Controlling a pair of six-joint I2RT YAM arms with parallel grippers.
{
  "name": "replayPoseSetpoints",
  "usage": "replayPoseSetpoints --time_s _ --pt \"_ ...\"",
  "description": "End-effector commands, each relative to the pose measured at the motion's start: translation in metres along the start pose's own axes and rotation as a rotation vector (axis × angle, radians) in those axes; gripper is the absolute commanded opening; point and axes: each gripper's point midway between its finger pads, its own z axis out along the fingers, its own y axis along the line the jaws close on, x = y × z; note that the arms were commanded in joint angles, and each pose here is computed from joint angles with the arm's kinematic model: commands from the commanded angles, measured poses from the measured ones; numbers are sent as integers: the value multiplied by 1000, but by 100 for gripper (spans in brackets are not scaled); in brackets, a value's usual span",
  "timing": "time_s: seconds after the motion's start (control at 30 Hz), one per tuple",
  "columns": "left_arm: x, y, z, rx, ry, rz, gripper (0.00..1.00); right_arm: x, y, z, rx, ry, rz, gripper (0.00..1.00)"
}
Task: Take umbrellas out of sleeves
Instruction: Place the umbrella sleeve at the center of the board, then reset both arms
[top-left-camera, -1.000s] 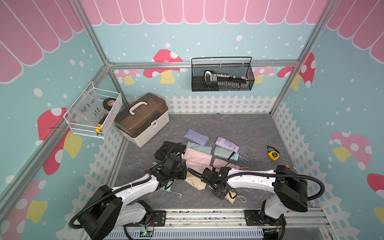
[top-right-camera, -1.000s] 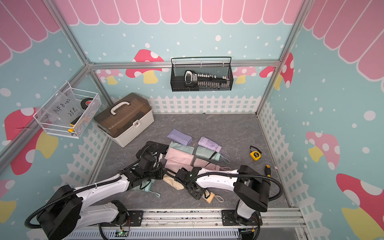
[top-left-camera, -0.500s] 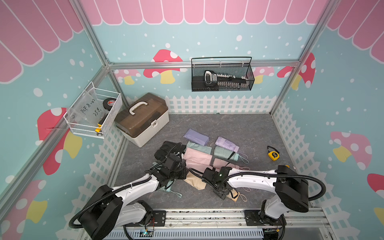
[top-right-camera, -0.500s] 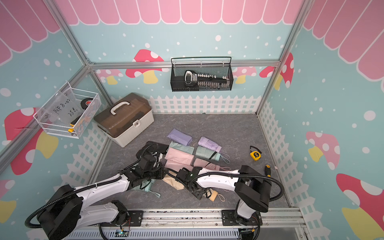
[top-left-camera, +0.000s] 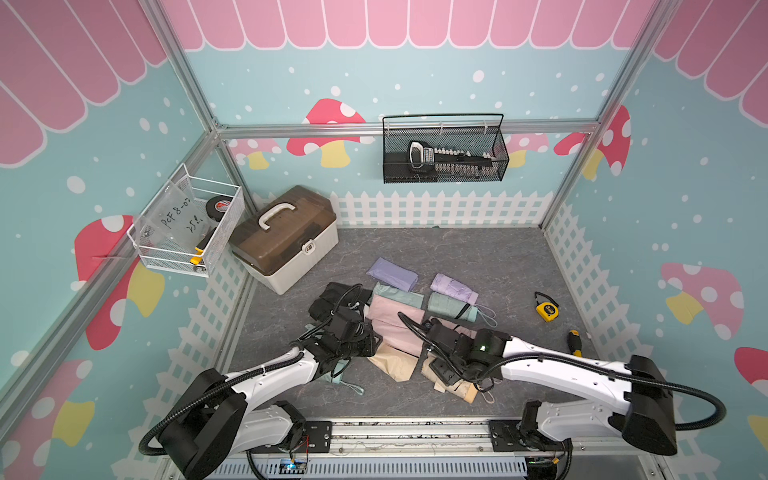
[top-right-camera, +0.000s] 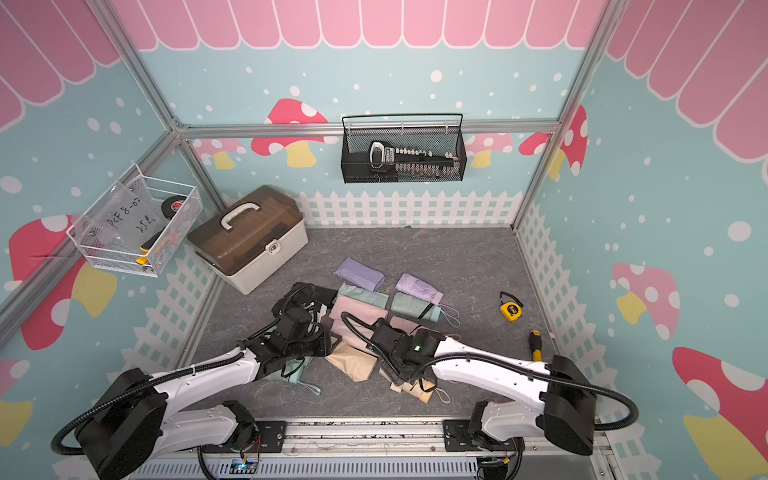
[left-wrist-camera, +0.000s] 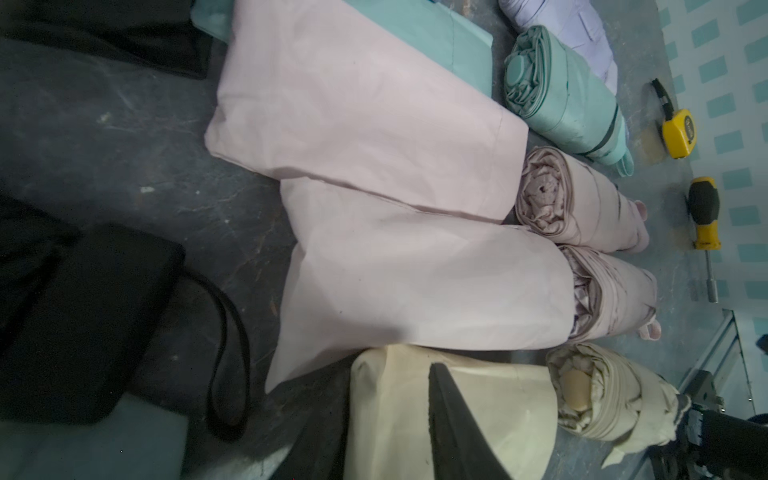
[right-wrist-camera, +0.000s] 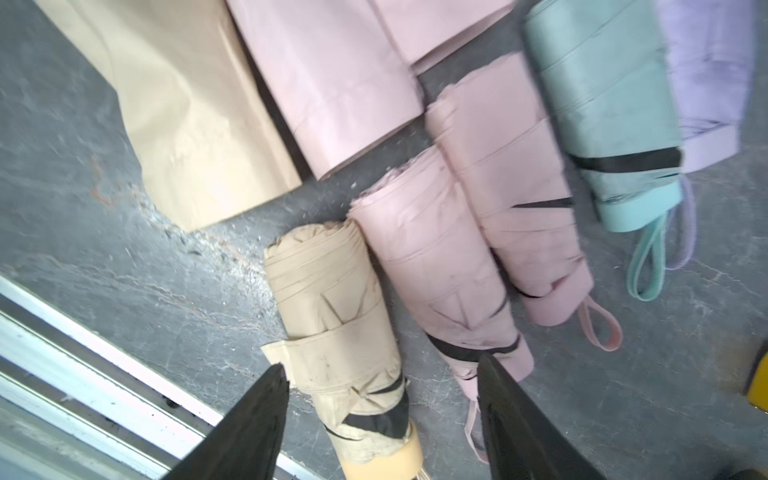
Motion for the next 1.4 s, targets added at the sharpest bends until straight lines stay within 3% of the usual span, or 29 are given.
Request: replayPoseSetpoints --time_s 0.0,0.27,0.47,0.7,0.87,0.93,1.0,1.03,1.23,1.37 --pt "-7 -7 -3 39 -28 -21 35 -3 -30 -15 54 -88 111 70" --pt "-19 4 -20 -59 -85 7 65 -1 -82 -40 149 -228 283 70" --pt "-39 -3 -45 -78 -164 21 66 -16 -110 -73 227 -383 377 73" --pt "-45 -33 -68 73 -207 18 64 -24 -122 -81 264 -452 407 73" --pt "-53 -42 -84 121 -276 31 64 -22 -145 -96 372 -567 437 97" --pt "-60 -43 -93 117 -326 36 66 -20 -152 -105 404 -646 439 99" --pt "-68 -36 -102 82 -381 32 79 -15 -160 -114 453 -730 440 99" --pt "-73 -33 -106 61 -409 31 99 -10 -165 -116 492 -765 436 99" --pt "-100 -7 -120 -41 -532 15 99 21 -190 -116 767 -902 409 99" --pt "-115 14 -121 -69 -569 -42 99 28 -189 -95 822 -922 390 99"
